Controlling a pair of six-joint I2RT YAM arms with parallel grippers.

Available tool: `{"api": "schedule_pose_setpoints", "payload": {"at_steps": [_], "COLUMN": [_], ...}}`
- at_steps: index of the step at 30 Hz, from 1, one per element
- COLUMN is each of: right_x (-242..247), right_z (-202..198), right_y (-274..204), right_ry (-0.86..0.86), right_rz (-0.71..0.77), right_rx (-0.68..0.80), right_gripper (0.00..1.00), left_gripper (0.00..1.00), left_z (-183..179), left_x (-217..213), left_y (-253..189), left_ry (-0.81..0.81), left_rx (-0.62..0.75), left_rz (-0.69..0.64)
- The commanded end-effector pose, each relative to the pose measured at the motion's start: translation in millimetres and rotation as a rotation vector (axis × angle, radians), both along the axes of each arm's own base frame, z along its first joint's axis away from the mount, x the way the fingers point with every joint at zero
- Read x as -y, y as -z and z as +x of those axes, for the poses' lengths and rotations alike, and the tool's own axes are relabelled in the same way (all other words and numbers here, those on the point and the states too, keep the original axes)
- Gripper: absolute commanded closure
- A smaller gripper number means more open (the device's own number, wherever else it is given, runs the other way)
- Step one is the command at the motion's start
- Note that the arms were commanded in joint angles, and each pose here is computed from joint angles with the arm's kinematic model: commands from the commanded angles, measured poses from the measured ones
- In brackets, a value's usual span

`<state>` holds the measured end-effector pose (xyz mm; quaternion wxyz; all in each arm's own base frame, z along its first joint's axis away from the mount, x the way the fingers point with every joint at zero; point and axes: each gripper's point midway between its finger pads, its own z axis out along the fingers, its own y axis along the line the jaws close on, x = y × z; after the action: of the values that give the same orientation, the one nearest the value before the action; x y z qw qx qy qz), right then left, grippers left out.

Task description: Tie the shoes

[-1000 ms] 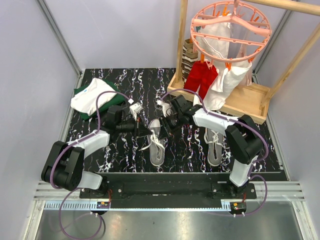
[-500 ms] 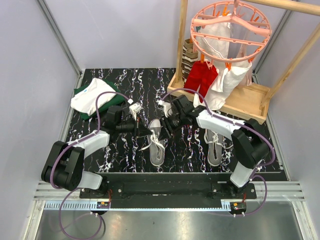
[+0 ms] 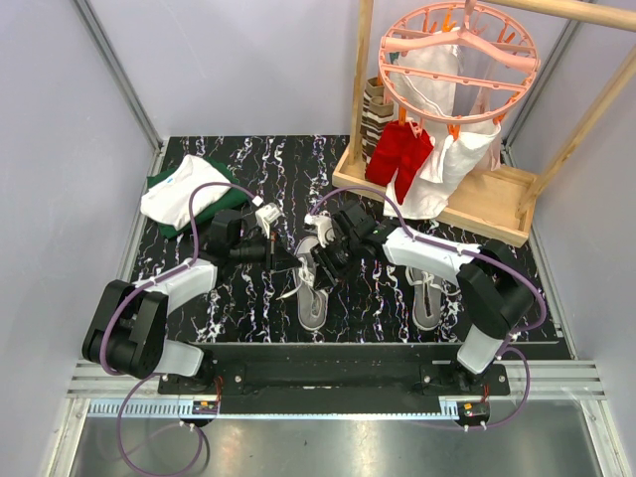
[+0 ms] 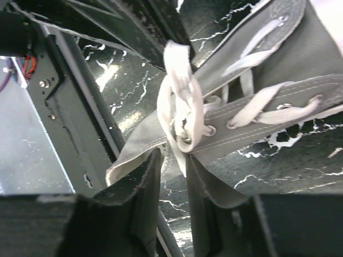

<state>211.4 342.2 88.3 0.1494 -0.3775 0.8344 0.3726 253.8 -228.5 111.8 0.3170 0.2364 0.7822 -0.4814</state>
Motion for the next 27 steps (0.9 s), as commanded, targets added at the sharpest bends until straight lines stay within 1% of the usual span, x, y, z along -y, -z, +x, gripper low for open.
{"api": "schedule_pose_setpoints", "payload": {"at_steps": [1,3,4,5,8,11,12,16,21,27], "right_x": [1,4,5,5,4,2,2,3,13,12], "right_z": [5,8,9,9,10,7,6,5,9,2], "right_y": [-3,1,1,1,0,-1,0,-7,-18,-24], "right_ry": [0.002,0.02,0.023,0.029,0.025,0.015,0.014,0.013,0.072,0.086], "right_rz": [-0.013,-0.037,-0.04,-0.044,-0.042,-0.044,-0.046,-0.041,-0.041,-0.019], "right_rx": [0.069,0.082,0.085,0.086,0.092,0.096,0.094,0.103,0.112,0.068], "right_gripper": [0.68,0.68,0.66,0.61,0.61,0.69,0.79,1.0,1.0,1.0], "left_gripper": [1.0,1.0,1.0,1.0,1.0,1.0,1.0,1.0,1.0,0.99], "left_z": [6,5,5,5,5,5,5,4,3,-3], "left_x": [1,2,2,2,1,2,2,0,-6,-10], "left_y": [-8,-7,-6,-6,-6,-6,-6,-6,-4,3], "left_ry": [0.004,0.006,0.004,0.004,0.003,0.003,-0.002,-0.012,-0.056,-0.098], "left_rx": [0.033,0.03,0.026,0.028,0.025,0.022,0.018,0.004,-0.027,-0.096], "left_rz": [-0.026,-0.028,-0.027,-0.027,-0.028,-0.03,-0.031,-0.035,-0.037,-0.051]}}
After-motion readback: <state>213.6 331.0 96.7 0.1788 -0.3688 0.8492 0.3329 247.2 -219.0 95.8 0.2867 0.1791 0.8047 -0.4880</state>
